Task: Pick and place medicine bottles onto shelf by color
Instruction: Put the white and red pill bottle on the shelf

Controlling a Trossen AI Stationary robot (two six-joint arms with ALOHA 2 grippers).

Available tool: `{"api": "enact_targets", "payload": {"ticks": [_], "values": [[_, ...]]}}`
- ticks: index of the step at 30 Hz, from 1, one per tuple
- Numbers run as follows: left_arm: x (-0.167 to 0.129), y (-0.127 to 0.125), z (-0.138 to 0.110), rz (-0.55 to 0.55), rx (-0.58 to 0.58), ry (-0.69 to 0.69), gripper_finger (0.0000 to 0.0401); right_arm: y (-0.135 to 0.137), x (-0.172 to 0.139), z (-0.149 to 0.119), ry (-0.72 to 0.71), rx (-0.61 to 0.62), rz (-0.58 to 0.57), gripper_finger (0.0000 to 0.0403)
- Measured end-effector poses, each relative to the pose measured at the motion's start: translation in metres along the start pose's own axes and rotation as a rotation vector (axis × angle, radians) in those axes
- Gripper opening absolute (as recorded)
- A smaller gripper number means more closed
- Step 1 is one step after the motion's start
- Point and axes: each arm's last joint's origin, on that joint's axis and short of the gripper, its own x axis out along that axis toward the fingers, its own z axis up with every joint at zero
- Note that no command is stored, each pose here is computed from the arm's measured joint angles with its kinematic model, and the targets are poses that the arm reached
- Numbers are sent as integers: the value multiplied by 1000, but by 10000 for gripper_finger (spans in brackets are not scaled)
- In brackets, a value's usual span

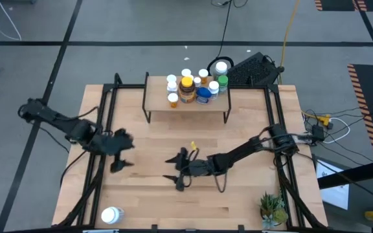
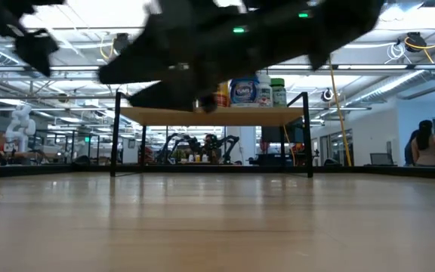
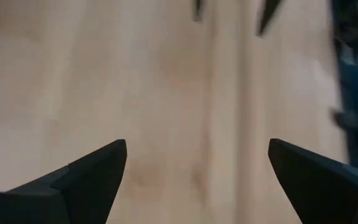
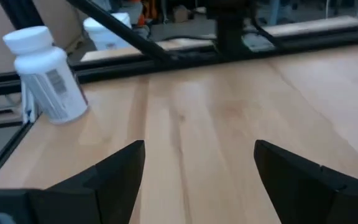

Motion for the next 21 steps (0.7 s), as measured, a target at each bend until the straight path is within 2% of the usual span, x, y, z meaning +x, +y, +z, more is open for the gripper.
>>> {"api": "enact_targets", "payload": {"ticks": [5, 9, 13, 18, 21], "values": [[-1, -24, -28, -129, 15, 129, 397, 21, 52, 8, -62, -96, 109, 306], [-1, -42, -42, -179, 28, 190, 397, 29, 77, 12, -110, -145, 146, 316], [1, -62, -49, -257, 60, 194, 397, 22, 83, 9, -85, -152, 111, 324], [2, -98, -51, -448, 97, 166, 397, 8, 84, 3, -12, -160, 79, 324], [-3, -118, -51, -463, 122, 192, 397, -3, 87, 4, -11, -157, 57, 323]]}}
